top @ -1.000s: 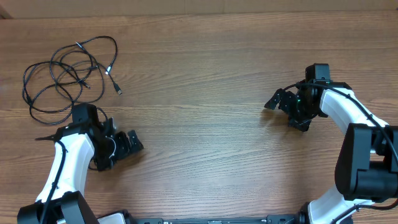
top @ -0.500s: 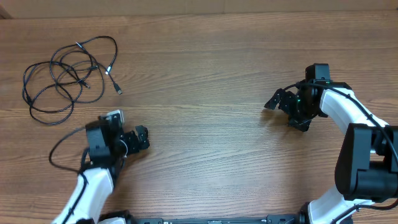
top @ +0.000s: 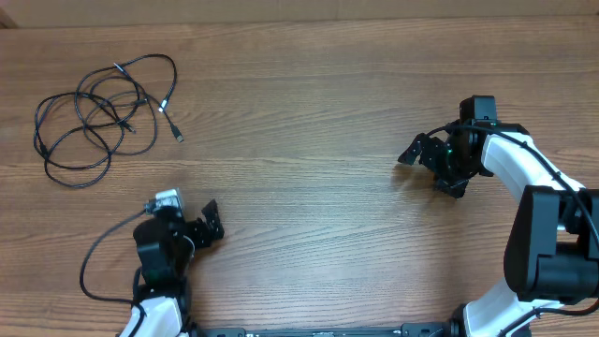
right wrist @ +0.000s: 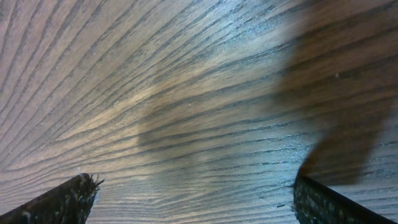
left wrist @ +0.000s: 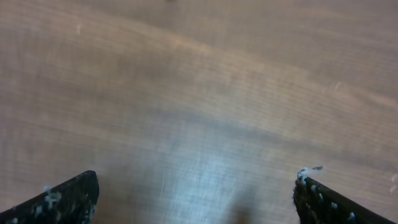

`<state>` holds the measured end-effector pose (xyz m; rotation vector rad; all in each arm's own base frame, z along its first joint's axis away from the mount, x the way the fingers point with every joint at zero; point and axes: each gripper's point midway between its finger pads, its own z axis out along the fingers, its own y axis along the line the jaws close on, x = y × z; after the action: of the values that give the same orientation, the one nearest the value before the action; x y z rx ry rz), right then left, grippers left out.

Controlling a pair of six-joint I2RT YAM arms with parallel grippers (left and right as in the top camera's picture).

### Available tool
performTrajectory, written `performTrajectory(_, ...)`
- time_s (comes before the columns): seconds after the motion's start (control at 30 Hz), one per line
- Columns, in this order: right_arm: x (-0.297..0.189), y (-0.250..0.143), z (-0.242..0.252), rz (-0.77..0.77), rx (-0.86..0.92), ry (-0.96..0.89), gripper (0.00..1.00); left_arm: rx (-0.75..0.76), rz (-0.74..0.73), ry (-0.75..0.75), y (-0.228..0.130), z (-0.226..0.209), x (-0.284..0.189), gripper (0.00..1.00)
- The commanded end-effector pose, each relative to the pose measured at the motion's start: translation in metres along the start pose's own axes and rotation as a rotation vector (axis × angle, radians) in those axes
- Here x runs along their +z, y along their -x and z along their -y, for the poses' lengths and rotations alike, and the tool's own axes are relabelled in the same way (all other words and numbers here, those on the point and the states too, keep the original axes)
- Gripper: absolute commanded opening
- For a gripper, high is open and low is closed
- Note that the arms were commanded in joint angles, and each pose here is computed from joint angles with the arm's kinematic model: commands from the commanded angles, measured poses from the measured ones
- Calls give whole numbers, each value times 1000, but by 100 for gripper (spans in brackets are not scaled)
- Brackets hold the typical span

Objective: Untangle cables

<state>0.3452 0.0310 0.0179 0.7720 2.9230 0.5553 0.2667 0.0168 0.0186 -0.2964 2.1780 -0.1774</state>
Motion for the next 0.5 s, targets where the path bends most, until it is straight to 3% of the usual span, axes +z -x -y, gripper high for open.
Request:
performTrajectory(0.0, 0, 1, 1, 6, -1, -8, 100, -18, 5, 26, -4, -4, -3, 100)
performTrajectory(0.2, 0, 1, 1, 6, -1, -8, 100, -28, -83, 57, -26, -9, -14, 100)
performTrajectory(0.47, 0, 1, 1, 6, -1, -8, 100, -25, -86, 61, -28, -8, -27, 100)
